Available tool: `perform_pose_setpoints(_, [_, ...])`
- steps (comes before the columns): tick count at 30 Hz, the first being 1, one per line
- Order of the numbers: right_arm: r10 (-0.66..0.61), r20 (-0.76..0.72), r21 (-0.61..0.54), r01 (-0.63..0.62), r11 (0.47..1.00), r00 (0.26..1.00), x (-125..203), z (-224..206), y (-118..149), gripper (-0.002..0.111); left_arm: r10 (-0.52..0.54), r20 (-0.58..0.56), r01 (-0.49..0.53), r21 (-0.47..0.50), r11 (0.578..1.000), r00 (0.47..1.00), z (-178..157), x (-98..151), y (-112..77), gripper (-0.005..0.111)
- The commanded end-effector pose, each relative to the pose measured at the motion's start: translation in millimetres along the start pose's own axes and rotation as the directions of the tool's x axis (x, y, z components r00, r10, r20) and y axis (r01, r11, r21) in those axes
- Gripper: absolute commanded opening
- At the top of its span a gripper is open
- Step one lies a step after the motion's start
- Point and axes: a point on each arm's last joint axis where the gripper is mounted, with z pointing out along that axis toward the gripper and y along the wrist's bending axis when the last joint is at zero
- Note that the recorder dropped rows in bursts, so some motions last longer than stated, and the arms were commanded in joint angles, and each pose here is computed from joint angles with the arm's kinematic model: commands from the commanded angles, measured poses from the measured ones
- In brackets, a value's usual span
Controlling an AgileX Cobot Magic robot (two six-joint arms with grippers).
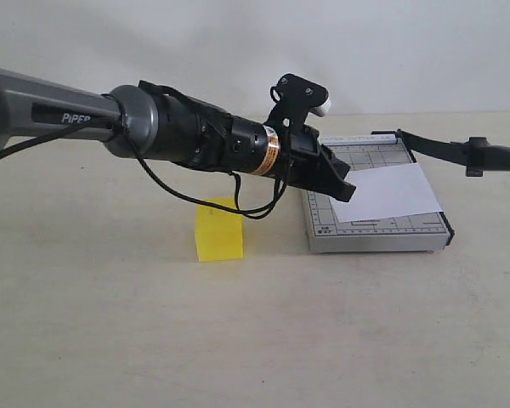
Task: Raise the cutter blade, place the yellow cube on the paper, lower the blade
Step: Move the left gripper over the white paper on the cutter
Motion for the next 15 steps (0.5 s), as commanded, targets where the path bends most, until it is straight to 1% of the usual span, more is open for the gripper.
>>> perform_pose_setpoints(1, [-0.005, 0.019, 0.003, 0.005, 1.000, 1.000, -1.8, -0.6, -0.2, 0.000, 0.014, -0.009, -0.014, -0.026, 1.000, 1.000, 4.5, 3.5, 2.0, 0.004])
perform_pose_setpoints(4, [-0.005, 0.019, 0.003, 0.005, 1.000, 1.000, -1.8, -0.6, -0.2, 0.000, 0.009, -0.022, -0.009, -0.026, 1.000, 1.000, 9.5, 9.8, 3.4, 0.004])
perform_pose_setpoints(8, [-0.005, 0.019, 0.003, 0.005, 1.000, 1.000, -1.8, -0.6, -0.2, 0.000, 0.021, -0.012, -0.021, -0.030, 0.999, 1.000, 12.7, 7.1, 5.2, 0.004])
perform_pose_setpoints(11, [-0.005, 0.019, 0.003, 0.005, 1.000, 1.000, -1.8, -0.6, -0.2, 0.000, 0.034, 0.016, -0.033, -0.038, 0.999, 0.999, 17.0, -1.6, 7.5, 0.004])
perform_pose_setpoints(15, [-0.003, 0.019, 0.003, 0.003, 1.000, 1.000, -1.8, -0.6, -0.2, 0.000, 0.035, 0.022, -0.035, -0.035, 0.999, 0.999, 24.2, -0.4, 9.9, 0.004])
